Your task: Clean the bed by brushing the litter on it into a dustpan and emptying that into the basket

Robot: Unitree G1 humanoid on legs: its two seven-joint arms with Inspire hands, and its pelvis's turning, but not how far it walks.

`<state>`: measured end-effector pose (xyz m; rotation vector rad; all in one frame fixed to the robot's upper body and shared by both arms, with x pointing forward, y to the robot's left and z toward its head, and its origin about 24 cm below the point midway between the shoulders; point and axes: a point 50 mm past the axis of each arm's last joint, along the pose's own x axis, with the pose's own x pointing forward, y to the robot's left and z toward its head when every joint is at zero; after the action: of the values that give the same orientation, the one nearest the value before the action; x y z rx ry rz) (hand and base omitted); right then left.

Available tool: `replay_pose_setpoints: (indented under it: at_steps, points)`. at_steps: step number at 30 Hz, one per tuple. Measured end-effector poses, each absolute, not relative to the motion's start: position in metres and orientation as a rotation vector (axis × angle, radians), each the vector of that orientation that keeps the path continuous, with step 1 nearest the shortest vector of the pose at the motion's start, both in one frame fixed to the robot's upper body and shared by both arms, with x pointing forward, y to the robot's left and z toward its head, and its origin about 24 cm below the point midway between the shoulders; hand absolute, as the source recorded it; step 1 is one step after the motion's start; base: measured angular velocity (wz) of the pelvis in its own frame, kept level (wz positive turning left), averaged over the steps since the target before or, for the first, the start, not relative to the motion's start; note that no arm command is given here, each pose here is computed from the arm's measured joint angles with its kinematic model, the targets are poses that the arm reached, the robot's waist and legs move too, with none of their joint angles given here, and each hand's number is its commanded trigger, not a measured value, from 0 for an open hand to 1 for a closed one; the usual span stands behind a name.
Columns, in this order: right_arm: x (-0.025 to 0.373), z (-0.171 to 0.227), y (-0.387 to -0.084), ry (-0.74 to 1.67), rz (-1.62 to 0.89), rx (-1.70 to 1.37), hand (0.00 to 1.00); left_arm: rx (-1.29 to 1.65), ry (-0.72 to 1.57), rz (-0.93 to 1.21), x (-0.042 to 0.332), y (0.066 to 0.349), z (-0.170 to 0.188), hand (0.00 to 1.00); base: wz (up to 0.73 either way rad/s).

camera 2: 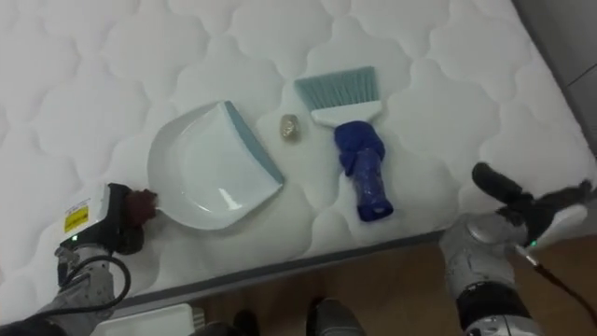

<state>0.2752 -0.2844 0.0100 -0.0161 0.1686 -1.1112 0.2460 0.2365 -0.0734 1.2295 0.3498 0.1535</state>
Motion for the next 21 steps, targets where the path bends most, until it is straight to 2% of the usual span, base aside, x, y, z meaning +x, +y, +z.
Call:
replay_pose_setpoints:
  at_steps: [3,6,12,21]
  points:
    - [0.287,0.034,-0.27,0.0,-1.021,-0.142,0.0,1.225,0.377,0.123,0.246,0.236,-0.075,1.0,-0.04]
    - [0.293,0.033,-0.251,-0.031,-0.905,-0.222,0.0,1.219,0.382,0.089,0.247,0.233,-0.076,1.0,-0.01]
    - [0.302,0.024,-0.227,0.008,-0.662,-0.266,0.0,1.211,0.401,-0.007,0.25,0.226,-0.078,1.0,0.05]
    - [0.306,0.002,-0.219,0.143,-0.471,-0.253,0.0,1.198,0.44,-0.071,0.258,0.227,-0.075,1.0,0.09]
